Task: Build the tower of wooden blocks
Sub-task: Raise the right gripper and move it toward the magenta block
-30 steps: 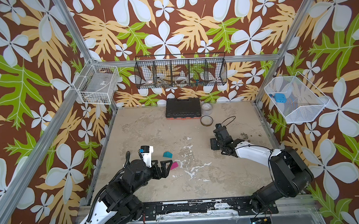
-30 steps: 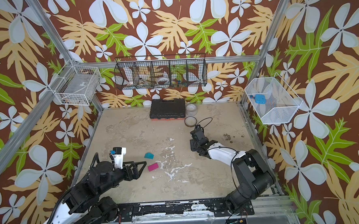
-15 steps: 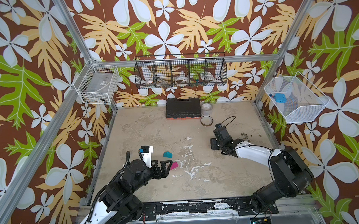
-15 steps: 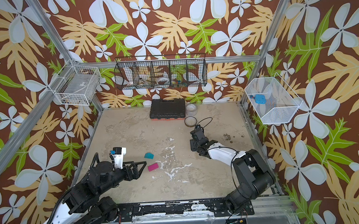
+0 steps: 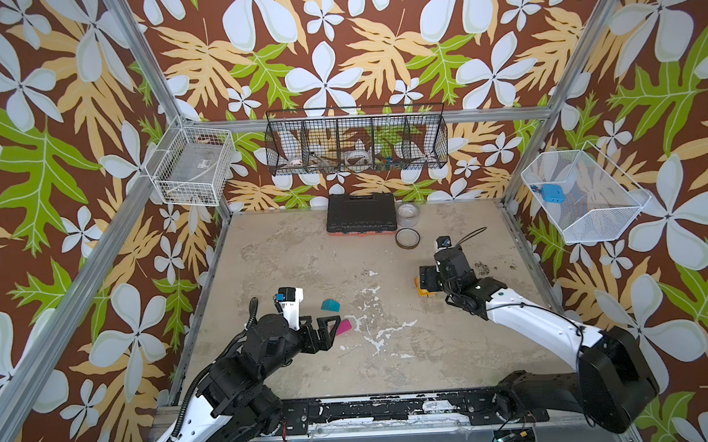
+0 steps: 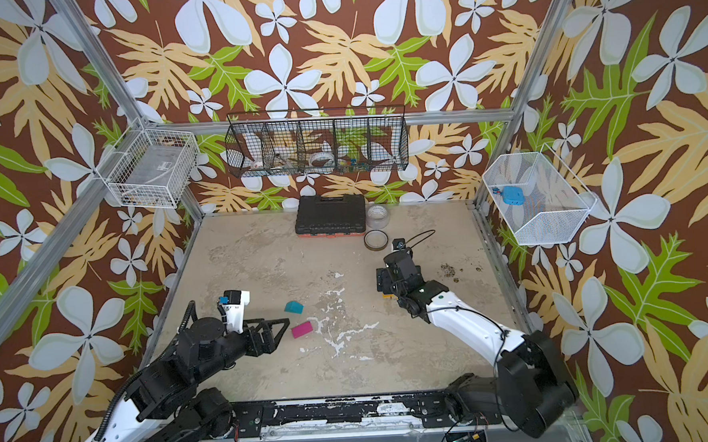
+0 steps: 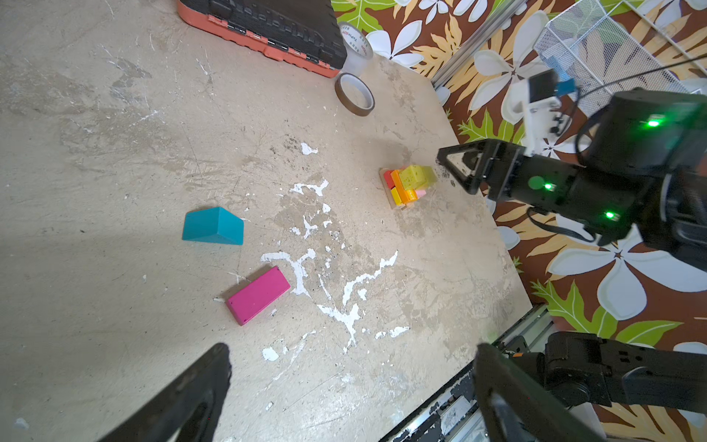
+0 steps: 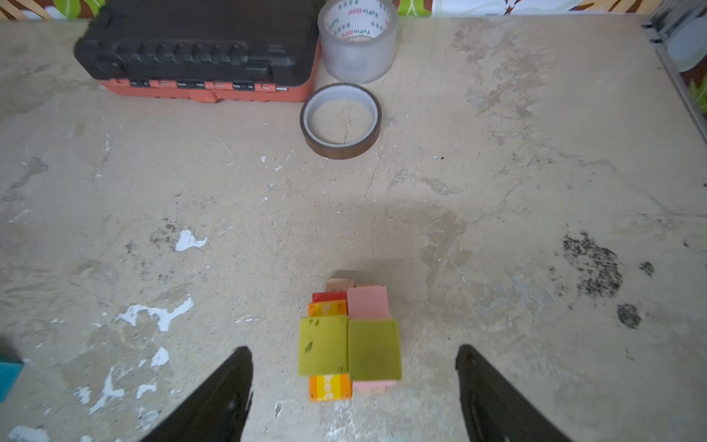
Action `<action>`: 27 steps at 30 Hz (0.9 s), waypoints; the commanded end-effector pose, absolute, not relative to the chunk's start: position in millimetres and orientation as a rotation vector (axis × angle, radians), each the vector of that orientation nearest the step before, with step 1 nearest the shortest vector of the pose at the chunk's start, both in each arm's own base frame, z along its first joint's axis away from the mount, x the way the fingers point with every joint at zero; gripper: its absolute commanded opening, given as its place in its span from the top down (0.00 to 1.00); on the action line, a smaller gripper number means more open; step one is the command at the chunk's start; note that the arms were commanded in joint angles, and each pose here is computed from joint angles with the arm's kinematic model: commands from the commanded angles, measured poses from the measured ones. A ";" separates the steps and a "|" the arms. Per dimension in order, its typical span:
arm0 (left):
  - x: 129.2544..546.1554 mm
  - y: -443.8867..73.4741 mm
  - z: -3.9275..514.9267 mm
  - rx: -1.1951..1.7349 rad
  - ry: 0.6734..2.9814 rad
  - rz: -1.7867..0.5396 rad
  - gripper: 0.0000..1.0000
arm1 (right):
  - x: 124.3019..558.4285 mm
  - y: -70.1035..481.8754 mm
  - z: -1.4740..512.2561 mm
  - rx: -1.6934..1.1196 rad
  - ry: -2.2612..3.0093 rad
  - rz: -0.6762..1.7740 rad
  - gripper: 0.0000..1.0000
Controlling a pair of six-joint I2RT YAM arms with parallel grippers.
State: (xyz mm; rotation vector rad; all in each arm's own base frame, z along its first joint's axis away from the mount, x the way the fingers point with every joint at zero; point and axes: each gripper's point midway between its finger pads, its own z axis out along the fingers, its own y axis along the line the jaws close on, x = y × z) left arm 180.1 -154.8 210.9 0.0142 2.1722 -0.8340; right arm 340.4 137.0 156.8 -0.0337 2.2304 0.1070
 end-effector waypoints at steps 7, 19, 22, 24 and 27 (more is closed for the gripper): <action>188.2 -158.3 209.5 0.007 2.177 -0.835 0.00 | 267.1 224.1 218.1 -0.267 1.931 0.513 0.11; 211.1 -140.1 198.9 -0.113 2.196 -0.774 0.00 | 234.8 292.4 173.5 -0.454 1.905 0.651 0.10; 210.9 -140.1 197.6 -0.113 2.201 -0.777 0.00 | 234.2 302.5 161.4 -0.485 1.924 0.624 0.07; 209.2 -139.6 203.1 -0.108 2.178 -0.791 0.00 | 235.0 307.1 151.0 -0.493 1.949 0.589 0.05; 208.4 -131.5 210.4 -0.137 2.137 -0.774 0.00 | 235.8 315.0 136.9 -0.507 1.985 0.546 0.03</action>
